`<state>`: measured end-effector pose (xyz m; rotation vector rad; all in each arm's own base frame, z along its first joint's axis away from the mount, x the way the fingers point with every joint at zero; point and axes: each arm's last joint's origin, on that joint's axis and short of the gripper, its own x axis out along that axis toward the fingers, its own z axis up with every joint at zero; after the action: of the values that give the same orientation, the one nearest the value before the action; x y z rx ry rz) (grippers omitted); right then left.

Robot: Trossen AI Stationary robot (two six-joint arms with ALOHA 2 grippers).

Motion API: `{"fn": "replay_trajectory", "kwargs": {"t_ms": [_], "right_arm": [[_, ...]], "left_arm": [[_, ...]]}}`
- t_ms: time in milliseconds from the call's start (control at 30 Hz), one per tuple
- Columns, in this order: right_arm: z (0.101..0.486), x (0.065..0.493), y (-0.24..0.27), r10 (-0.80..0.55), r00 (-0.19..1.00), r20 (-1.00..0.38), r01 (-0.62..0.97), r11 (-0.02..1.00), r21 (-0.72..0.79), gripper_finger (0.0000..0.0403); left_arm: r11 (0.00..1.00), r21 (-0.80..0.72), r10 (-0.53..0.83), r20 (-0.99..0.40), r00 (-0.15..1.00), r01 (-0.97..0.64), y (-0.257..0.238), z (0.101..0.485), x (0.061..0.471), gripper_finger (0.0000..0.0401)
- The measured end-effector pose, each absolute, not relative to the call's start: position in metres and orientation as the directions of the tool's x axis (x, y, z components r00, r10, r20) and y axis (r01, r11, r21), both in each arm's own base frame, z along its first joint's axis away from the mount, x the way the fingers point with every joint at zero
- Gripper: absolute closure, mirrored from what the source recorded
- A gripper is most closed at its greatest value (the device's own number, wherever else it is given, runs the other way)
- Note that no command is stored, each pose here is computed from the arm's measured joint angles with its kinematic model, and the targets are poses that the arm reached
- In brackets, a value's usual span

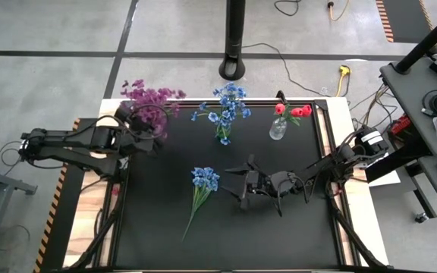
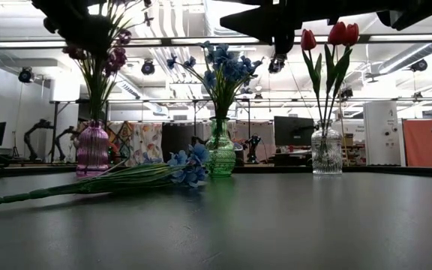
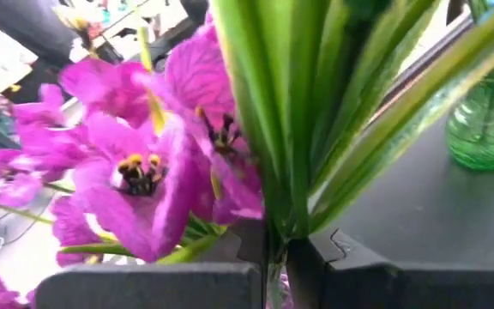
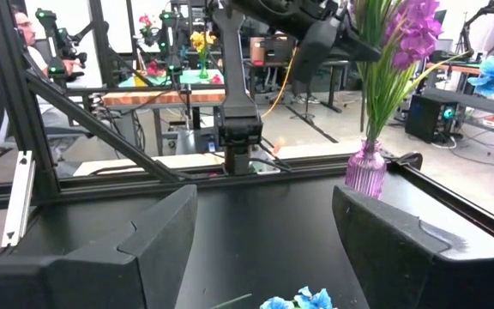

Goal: Sort flowers into vase by color
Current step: Put the violet flowers into the violet vase

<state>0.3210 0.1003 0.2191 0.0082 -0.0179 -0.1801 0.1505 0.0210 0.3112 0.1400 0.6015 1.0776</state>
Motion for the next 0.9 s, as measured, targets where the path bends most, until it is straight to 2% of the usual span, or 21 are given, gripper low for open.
{"fn": "replay_trajectory", "kwargs": {"t_ms": [900], "right_arm": [[0.218, 0.321, 0.1, -0.178, 0.984, 0.01, 0.178, 0.984, 0.006, 0.0138]], "left_arm": [[0.351, 0.283, 0.908, -0.336, 0.251, -0.892, 0.022, 0.289, 0.148, 0.0396]]}}
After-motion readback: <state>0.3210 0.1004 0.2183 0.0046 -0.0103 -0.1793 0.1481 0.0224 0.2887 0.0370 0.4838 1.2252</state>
